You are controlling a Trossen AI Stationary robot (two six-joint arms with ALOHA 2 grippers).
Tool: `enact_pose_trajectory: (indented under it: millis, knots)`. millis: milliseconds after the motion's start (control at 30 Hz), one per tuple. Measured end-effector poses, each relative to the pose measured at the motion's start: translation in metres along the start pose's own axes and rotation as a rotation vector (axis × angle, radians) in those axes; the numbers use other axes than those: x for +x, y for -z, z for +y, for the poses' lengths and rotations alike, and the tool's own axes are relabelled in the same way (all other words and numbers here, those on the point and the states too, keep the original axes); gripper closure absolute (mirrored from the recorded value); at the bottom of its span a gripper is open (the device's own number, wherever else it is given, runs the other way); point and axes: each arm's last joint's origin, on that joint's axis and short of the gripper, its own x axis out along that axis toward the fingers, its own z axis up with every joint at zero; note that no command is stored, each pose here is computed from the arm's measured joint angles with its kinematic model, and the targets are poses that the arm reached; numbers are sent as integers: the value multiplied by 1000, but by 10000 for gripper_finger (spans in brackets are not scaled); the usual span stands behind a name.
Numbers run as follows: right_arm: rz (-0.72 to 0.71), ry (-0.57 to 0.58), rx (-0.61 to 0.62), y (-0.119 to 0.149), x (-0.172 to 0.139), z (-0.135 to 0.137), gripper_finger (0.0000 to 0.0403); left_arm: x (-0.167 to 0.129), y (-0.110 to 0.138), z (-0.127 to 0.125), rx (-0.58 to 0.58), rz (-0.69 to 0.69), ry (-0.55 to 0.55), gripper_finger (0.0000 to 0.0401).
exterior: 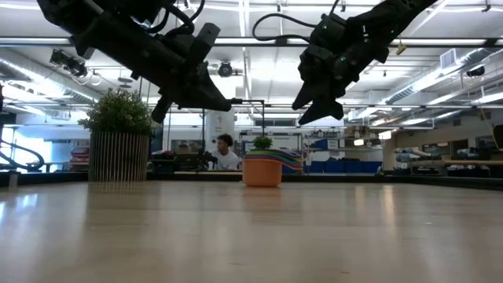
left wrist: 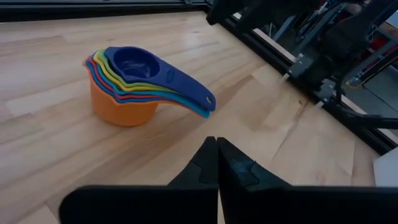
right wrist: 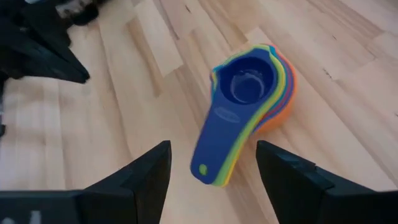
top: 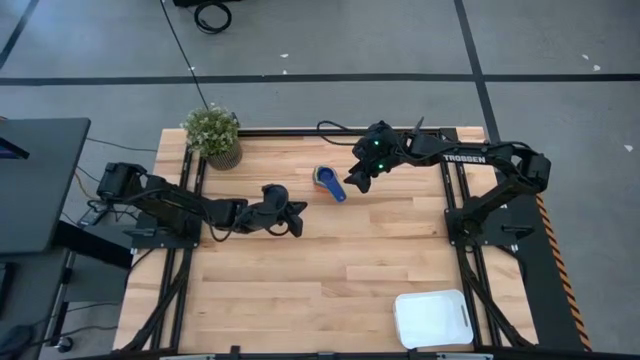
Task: Nest measuring cups in basket
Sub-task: Put the stacked measuring cups into the white bin
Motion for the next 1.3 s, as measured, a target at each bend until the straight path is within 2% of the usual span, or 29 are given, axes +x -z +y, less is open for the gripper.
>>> enact_pose_trajectory:
  millis: [233, 467, 900, 1100, 1300]
  knots:
    - [-12, -12, 61, -1, 1, 3, 150, 0, 0, 0, 1, 0, 1, 401]
    - [69, -69, 243, 4, 20, -8, 153, 0, 0, 0, -1, -1, 3, 401]
    - [169, -12, 288, 20, 65, -33, 154, 0, 0, -2, -31, 24, 42, 401]
    - [224, -136, 301, 25, 79, -37, 155, 0, 0, -2, -33, 25, 42, 401]
    - [214, -222, 263, 24, 84, -37, 155, 0, 0, -2, -36, 25, 41, 401]
